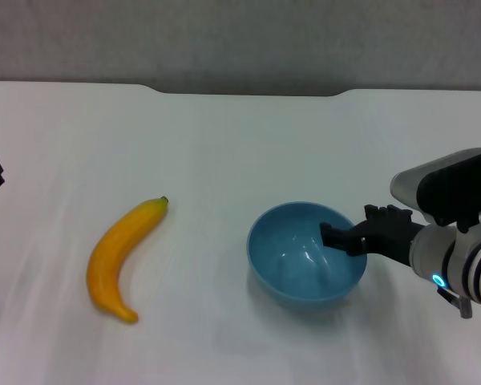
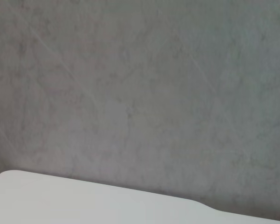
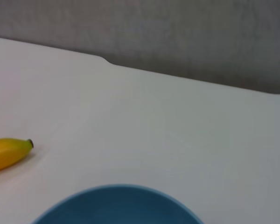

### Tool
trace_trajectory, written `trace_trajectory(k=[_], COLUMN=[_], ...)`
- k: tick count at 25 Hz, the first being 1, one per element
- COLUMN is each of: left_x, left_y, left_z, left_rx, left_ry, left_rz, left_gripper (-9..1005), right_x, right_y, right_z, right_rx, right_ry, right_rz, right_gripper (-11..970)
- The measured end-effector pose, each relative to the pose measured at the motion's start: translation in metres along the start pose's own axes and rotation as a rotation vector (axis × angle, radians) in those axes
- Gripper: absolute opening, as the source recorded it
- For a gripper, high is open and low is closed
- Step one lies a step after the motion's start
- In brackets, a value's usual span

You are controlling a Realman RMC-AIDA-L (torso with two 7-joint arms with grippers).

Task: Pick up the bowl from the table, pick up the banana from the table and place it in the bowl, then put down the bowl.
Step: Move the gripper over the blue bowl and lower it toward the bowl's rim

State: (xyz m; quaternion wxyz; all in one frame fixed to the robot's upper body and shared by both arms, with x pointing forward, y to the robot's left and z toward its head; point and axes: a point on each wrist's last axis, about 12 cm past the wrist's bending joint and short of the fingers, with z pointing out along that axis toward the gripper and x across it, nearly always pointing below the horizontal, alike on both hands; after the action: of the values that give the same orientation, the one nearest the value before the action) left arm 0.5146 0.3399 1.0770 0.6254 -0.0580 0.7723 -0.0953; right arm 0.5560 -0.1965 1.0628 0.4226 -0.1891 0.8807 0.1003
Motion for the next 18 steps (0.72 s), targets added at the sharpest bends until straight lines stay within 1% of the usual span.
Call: trace_trajectory(k=[8, 18], left_x=[0.000, 0.000], left_y=[-0.001, -0.002], left_z=[0.000, 0.000], left_rx=[0.002, 0.007], left_ry=[0.000, 0.000], left_rz=[-0.001, 0.001], left_gripper=[774, 774], right_x=[0.012, 0.019], right_y=[-0.008, -0.002], right_z=[0.003, 0.007], right_rx=[0.025, 0.011], right_ry=[0.030, 0.033], right_rz=[0.016, 0.014], right_gripper=[875, 869])
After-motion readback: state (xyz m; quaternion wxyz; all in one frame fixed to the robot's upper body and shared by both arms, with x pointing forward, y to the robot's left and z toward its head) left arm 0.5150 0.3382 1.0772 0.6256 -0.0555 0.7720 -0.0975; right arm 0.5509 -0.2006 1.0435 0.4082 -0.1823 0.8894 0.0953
